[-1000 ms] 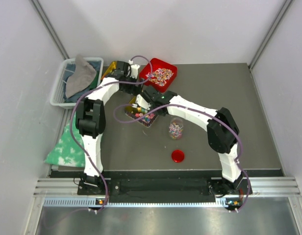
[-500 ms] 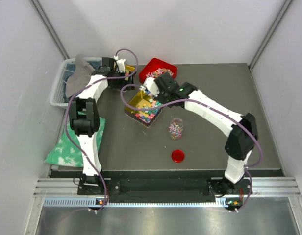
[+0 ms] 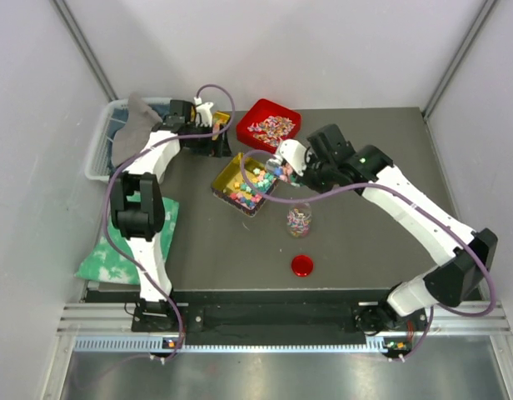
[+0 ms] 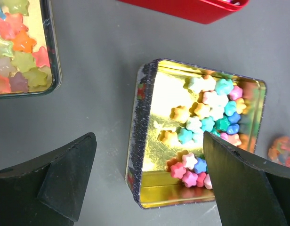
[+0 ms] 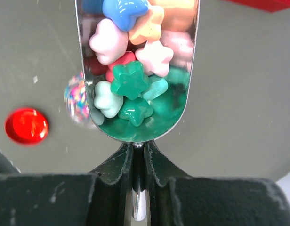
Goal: Pack the candies
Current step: Place the fake candies in the packing bottle.
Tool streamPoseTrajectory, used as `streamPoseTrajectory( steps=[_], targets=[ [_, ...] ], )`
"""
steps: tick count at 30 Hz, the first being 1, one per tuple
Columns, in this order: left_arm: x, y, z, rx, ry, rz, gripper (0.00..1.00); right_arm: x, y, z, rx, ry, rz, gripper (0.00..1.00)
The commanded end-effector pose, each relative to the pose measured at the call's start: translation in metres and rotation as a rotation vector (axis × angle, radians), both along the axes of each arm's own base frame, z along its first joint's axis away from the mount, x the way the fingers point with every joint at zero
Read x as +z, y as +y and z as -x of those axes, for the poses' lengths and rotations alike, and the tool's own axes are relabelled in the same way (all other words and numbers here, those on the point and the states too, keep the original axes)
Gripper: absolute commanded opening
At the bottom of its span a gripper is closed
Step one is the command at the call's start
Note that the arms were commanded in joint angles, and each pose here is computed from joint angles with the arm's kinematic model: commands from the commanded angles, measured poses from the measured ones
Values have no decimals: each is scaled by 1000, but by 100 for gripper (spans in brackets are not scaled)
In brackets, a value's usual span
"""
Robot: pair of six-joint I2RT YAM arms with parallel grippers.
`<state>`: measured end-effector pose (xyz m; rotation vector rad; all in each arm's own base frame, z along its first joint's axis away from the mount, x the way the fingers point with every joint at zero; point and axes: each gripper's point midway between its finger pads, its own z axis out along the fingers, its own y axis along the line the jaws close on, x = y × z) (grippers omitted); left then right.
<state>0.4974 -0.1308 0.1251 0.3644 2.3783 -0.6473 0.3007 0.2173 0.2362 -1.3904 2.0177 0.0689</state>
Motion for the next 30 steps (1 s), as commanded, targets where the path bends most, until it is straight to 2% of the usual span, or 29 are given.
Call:
streamPoseTrajectory(
  steps=[1,8,14,21,30],
  targets=[
    [35,-1,12,-35,-67,18,99,3,-29,21,60,-18,62,0],
    [39,4,25,-51,-80,-13,99,-23,-77,42,91,21,253,0],
    [31,4,32,-47,-58,-7,99,-16,-103,43,116,-12,394,0],
    [27,3,34,-41,-43,-1,99,-7,-116,38,138,-41,537,0],
    [22,4,39,-46,-33,-8,99,-9,-107,35,178,-73,633,0]
  ],
)
